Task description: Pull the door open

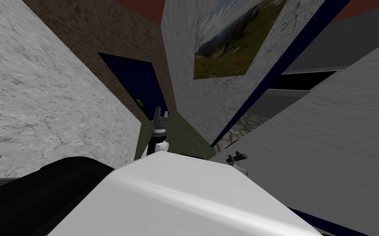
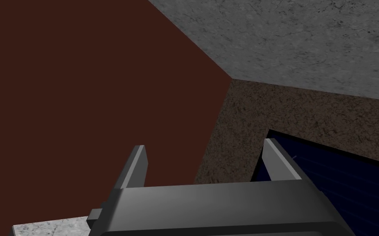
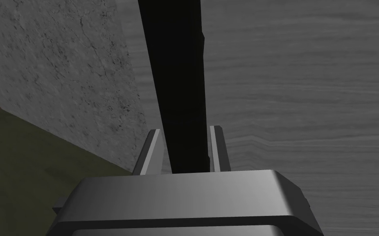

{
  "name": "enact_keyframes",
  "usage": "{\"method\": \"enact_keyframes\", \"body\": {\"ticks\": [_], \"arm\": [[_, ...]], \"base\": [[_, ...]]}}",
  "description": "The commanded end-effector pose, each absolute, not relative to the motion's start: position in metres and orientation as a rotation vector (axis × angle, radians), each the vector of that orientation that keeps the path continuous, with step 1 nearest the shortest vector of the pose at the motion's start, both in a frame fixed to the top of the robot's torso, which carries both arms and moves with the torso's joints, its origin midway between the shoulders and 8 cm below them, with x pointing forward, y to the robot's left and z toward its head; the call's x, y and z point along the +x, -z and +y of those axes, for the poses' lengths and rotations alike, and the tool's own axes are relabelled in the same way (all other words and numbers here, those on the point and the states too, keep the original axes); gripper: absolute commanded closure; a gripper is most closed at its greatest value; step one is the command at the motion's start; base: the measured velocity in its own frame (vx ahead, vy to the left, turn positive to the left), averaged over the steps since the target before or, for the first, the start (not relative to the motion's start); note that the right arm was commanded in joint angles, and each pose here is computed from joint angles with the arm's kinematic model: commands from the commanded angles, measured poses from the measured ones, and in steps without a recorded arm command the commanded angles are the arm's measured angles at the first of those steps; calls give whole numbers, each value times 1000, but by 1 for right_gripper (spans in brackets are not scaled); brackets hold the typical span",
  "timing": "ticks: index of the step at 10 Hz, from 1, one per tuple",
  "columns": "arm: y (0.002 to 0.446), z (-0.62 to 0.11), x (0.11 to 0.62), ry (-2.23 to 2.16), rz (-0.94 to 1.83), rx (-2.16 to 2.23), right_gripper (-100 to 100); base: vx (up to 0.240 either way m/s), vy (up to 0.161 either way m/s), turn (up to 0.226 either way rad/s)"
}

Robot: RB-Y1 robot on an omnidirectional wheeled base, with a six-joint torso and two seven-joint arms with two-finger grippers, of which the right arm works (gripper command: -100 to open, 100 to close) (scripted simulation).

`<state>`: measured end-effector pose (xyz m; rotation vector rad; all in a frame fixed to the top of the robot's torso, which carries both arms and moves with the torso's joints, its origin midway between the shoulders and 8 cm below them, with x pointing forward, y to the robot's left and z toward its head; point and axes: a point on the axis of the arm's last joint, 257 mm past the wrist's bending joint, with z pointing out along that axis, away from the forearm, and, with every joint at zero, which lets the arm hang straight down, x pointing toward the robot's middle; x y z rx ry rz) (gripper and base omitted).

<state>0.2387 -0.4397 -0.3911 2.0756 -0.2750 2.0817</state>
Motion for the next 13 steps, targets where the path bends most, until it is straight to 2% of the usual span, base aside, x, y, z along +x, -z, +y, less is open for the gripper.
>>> {"method": "enact_keyframes", "body": {"ticks": [1,13], "arm": [[392,-430,234,-2098,-241,2098,100],[392,-404,223,-2173,-98,2178,100]], "base": [[-234,-43,55],[-205,-21,77]]}}
